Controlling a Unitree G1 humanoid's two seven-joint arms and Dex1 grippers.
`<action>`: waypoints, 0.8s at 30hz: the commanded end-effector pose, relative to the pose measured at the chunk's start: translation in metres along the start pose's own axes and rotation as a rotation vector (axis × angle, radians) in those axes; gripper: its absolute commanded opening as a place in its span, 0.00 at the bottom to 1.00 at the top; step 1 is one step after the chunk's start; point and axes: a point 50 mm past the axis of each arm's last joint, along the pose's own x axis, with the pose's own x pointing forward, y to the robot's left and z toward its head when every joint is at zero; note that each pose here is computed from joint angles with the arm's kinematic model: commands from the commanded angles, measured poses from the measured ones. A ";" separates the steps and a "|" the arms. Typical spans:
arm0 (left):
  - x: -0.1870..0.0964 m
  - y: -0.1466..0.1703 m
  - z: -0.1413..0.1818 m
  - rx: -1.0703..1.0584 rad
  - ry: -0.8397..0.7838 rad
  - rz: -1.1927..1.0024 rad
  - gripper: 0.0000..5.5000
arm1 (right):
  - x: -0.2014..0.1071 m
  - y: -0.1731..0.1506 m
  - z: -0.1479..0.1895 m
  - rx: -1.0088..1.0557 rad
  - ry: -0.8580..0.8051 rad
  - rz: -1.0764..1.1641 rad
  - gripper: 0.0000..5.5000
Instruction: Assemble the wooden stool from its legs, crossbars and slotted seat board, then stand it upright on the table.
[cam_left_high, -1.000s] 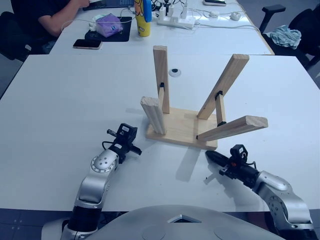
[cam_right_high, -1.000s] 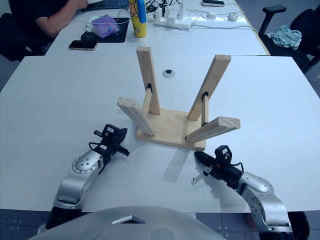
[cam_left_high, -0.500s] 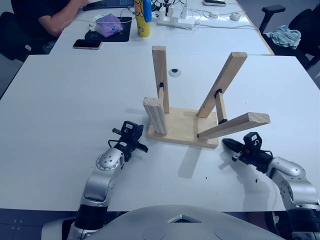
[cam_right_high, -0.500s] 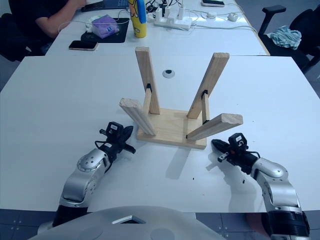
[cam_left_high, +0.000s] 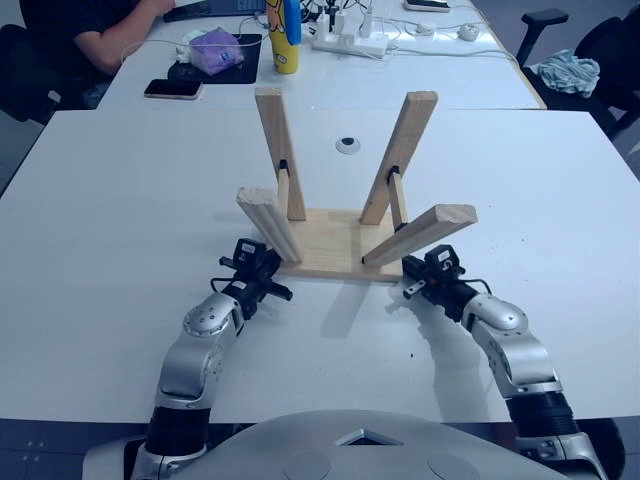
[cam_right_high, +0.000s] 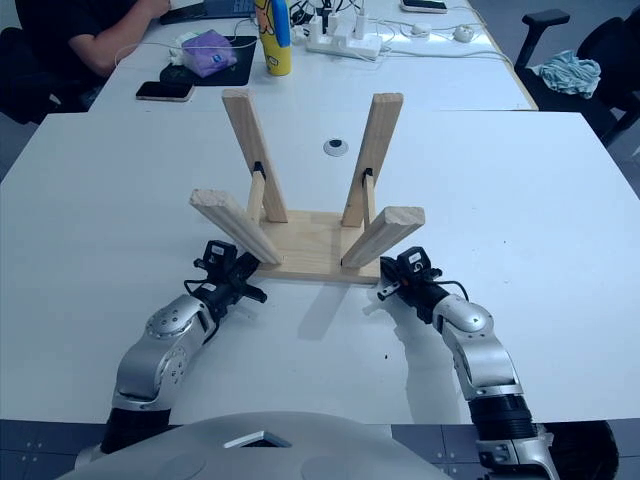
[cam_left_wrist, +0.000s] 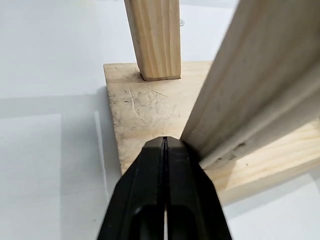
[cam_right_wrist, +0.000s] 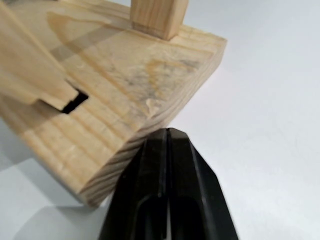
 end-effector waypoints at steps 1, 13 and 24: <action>-0.002 0.004 0.008 0.061 -0.039 0.002 0.00 | -0.002 -0.002 -0.024 0.028 0.111 -0.050 0.00; -0.009 0.021 0.004 0.129 -0.098 0.212 0.00 | -0.013 -0.006 -0.017 0.005 0.033 -0.220 0.00; -0.016 0.015 -0.024 0.067 0.087 0.156 0.00 | -0.022 0.016 -0.016 0.048 0.041 -0.166 0.00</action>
